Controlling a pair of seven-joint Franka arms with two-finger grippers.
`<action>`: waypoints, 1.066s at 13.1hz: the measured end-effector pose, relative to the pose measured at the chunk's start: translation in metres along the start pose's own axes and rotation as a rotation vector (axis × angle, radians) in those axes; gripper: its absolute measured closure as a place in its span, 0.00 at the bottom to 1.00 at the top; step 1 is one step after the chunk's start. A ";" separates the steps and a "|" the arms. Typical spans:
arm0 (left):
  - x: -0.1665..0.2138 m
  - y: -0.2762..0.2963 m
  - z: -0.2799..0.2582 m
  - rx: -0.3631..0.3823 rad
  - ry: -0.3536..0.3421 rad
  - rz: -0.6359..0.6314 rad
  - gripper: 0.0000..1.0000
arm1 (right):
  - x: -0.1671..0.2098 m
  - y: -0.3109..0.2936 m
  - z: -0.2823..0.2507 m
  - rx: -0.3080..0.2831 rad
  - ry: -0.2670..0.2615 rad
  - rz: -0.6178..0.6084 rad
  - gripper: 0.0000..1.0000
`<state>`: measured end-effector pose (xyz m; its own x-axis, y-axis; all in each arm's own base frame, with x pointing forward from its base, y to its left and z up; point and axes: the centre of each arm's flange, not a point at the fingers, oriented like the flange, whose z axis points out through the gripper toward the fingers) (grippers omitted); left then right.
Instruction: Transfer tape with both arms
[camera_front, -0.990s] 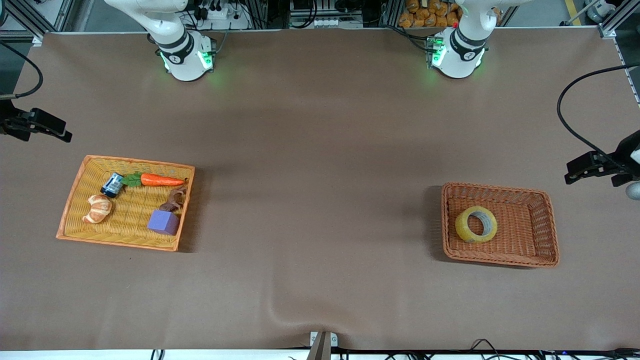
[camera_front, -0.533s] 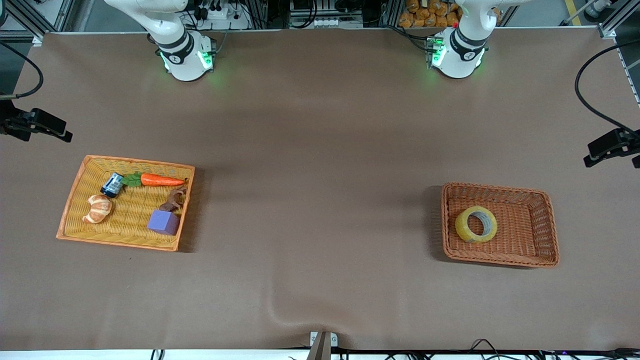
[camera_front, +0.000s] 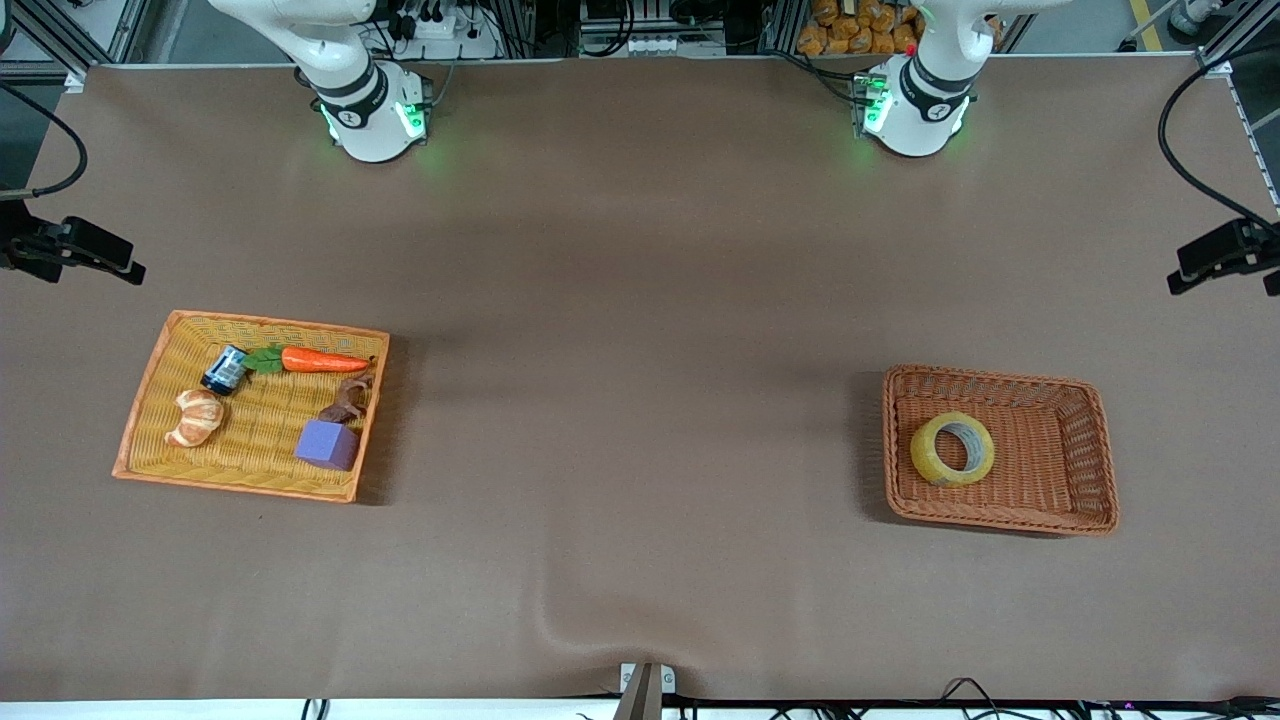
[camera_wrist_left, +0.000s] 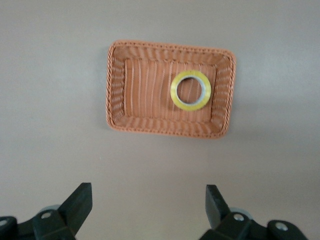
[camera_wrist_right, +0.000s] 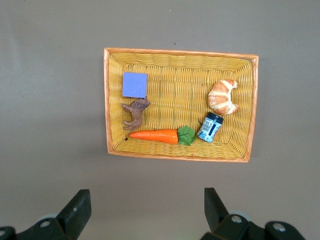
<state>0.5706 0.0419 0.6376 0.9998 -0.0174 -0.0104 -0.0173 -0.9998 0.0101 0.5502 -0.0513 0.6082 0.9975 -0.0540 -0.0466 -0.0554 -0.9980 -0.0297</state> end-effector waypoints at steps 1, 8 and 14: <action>-0.006 0.001 -0.001 -0.004 -0.004 0.000 0.00 | 0.000 0.000 0.000 0.000 0.000 0.000 0.00; -0.026 0.003 -0.006 -0.013 -0.006 0.005 0.00 | 0.000 0.000 0.000 0.000 0.000 0.000 0.00; -0.046 -0.007 -0.017 -0.020 -0.016 -0.015 0.00 | 0.000 0.000 0.000 0.000 0.000 0.000 0.00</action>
<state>0.5252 0.0494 0.6548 0.9996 -0.0027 -0.0266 -0.0019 -0.9996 0.0298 0.5502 -0.0511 0.6080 0.9975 -0.0536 -0.0471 -0.0550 -0.9980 -0.0297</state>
